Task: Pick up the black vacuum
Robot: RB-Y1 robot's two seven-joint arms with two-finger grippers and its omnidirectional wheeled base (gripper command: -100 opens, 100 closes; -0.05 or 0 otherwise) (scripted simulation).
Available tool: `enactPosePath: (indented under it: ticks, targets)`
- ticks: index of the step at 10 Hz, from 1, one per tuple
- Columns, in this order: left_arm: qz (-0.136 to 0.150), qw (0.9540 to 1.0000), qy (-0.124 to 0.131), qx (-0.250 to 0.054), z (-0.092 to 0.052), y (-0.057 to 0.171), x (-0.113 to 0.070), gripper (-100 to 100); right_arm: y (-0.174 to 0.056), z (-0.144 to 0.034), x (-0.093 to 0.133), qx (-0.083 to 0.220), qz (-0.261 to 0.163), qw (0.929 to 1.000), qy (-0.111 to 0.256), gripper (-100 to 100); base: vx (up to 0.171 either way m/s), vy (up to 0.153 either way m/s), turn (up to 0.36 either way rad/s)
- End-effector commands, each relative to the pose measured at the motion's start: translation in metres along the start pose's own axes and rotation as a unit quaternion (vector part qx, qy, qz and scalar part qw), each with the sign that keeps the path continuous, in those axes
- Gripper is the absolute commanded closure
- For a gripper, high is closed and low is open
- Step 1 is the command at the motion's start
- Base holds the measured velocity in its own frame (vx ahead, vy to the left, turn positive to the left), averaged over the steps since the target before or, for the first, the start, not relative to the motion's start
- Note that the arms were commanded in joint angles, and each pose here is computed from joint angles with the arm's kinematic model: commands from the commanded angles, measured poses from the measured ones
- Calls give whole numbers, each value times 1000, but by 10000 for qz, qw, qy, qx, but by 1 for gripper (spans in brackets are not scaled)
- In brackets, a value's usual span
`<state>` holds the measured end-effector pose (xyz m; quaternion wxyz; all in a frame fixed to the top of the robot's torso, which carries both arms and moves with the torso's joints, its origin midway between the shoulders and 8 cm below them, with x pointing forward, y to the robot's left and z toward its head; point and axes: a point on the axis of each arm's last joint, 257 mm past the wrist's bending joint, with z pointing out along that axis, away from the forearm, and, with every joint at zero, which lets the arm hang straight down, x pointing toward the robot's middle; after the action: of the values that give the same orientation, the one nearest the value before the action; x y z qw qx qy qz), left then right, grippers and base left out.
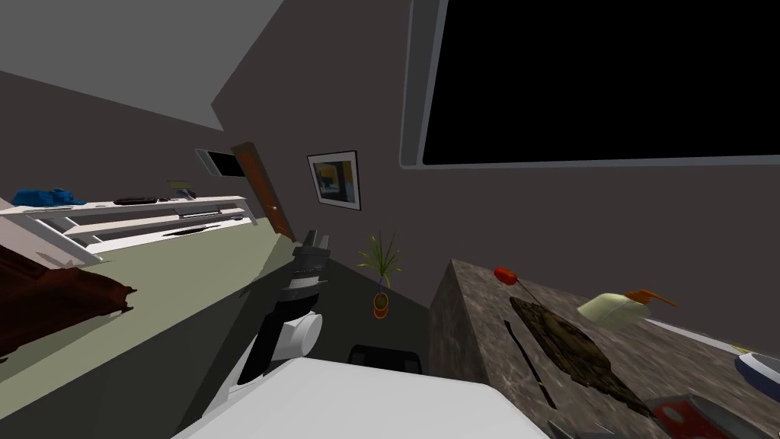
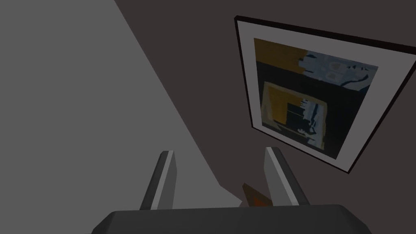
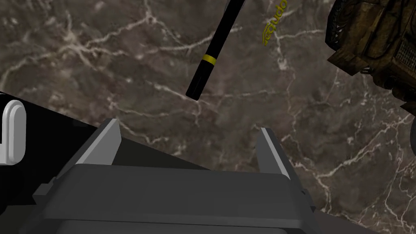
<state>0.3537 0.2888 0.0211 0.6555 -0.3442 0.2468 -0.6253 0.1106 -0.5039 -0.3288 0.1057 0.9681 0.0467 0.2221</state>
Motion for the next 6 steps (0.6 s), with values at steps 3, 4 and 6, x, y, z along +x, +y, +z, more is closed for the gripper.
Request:
enactPosePath:
  ticks: [3, 4, 6]
  targets:
    - [0, 10000, 0, 0, 0, 0, 0, 0, -5, -7, -19, 198, 357, 9985, -374, -100, 121, -8, -52]
    - [0, 10000, 0, 0, 0, 0, 0, 0, -5, -11, -26, 270, 558, 9967, -522, -100, 150, -24, -77]
    - [0, 10000, 0, 0, 0, 0, 0, 0, -6, -15, -34, 362, 741, 9940, -717, -100, 123, -23, -66]
